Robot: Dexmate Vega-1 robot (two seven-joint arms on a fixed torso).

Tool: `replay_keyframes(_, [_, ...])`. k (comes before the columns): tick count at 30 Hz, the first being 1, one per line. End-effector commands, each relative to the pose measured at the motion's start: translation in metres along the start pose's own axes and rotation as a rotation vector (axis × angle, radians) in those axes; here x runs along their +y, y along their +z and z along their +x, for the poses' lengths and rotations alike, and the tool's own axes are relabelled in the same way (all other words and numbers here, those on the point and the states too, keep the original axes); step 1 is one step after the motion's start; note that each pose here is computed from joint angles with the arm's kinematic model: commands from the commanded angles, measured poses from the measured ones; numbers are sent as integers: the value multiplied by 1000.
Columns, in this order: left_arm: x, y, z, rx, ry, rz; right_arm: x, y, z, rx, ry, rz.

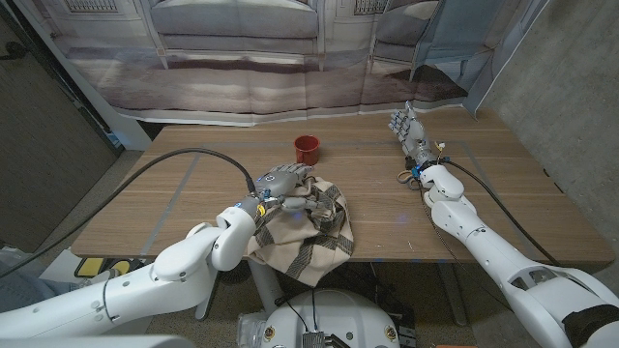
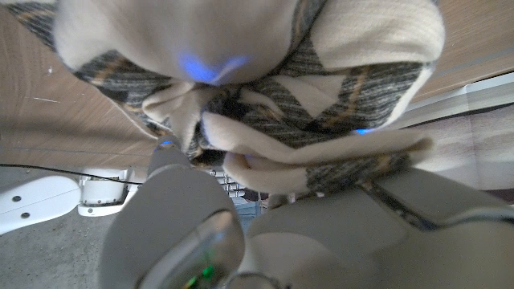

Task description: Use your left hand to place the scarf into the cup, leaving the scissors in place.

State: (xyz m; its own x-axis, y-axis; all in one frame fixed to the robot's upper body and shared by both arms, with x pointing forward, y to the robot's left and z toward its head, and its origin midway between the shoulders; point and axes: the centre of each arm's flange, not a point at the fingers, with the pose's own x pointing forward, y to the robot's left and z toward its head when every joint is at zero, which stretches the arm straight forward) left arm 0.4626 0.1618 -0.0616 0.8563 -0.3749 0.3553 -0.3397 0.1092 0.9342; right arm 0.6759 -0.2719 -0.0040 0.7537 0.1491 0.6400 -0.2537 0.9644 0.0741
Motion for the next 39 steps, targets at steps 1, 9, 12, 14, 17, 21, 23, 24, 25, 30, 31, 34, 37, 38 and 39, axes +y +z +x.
replay_keyframes(1, [-7, 9, 8, -1, -51, 56, 1, 0, 3, -1, 3, 0])
replay_keyframes(9, [-10, 11, 10, 10, -71, 64, 3, 1, 6, 1, 7, 0])
replay_keyframes(12, [-11, 12, 11, 12, -85, 66, 4, 2, 7, 0, 9, 0])
replay_keyframes(14, [-11, 13, 12, 21, -99, 67, 4, 2, 7, 0, 9, 2])
replay_keyframes(17, [-12, 13, 13, 30, -115, 66, 5, 2, 7, 1, 10, 3])
replay_keyframes(21, [-12, 14, 12, 36, -131, 66, 5, 1, 8, 5, 11, 3])
replay_keyframes(23, [-12, 15, 11, 39, -125, 76, 4, 0, 8, 5, 11, 6])
replay_keyframes(24, [-12, 15, 12, 38, -131, 69, 4, 0, 8, 5, 12, 5])
replay_keyframes(25, [-12, 15, 12, 39, -136, 66, 4, 0, 8, 5, 12, 6])
replay_keyframes(30, [-19, 17, 17, 54, -171, 80, 4, -1, 9, 6, 12, 10])
replay_keyframes(31, [-20, 18, 18, 57, -175, 82, 4, -1, 9, 6, 12, 11])
replay_keyframes(34, [-22, 19, 18, 57, -186, 78, 4, -2, 9, 7, 13, 12])
replay_keyframes(37, [-24, 19, 19, 67, -188, 83, 4, -2, 9, 8, 14, 12])
replay_keyframes(38, [-24, 19, 19, 69, -193, 80, 4, -2, 9, 8, 14, 12])
replay_keyframes(39, [-25, 19, 19, 73, -192, 84, 4, -2, 9, 8, 14, 11])
